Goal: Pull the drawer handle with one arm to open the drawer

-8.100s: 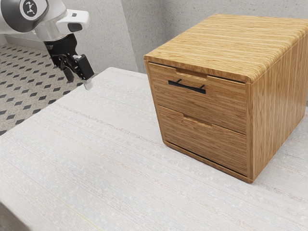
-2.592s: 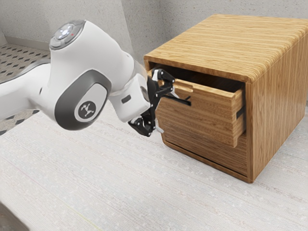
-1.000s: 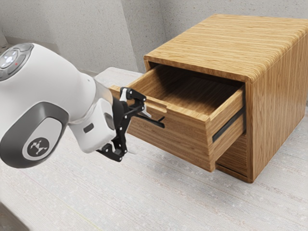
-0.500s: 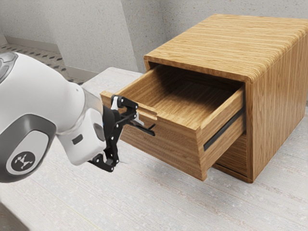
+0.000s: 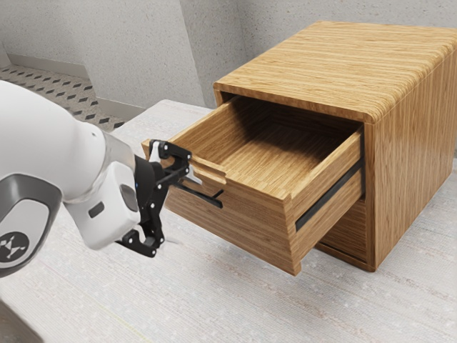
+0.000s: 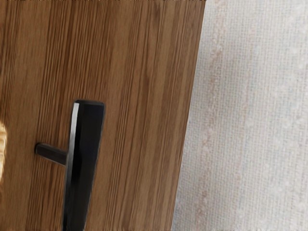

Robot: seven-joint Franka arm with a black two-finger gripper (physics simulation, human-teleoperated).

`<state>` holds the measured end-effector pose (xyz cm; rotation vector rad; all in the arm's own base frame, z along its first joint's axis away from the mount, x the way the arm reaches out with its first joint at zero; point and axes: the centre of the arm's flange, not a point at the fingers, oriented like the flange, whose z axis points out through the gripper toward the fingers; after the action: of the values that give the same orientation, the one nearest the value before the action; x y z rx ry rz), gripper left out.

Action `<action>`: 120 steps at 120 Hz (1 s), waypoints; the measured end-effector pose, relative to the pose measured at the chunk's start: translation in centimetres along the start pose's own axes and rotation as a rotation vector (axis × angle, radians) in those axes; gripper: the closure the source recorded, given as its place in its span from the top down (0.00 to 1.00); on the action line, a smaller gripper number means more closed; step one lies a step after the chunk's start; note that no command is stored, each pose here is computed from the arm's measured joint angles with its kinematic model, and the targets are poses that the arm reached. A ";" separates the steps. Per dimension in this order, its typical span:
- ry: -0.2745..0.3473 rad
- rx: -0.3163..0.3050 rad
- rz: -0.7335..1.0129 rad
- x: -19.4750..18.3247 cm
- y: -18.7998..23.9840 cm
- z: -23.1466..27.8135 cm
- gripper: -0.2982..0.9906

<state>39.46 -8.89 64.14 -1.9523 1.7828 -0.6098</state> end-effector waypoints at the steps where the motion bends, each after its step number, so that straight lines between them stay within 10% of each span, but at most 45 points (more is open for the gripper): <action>1: 0.000 0.001 0.000 0.0 0.0 -0.1 0.77; 26: 0.007 0.035 -0.071 -0.3 -3.8 -4.6 0.77; 68: -0.200 -0.271 -0.607 -4.1 -10.2 -4.2 0.77; 120: -0.340 -0.330 -0.977 -4.5 -8.7 -3.7 0.77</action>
<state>44.02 -3.74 72.10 -2.9112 0.6697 -0.2174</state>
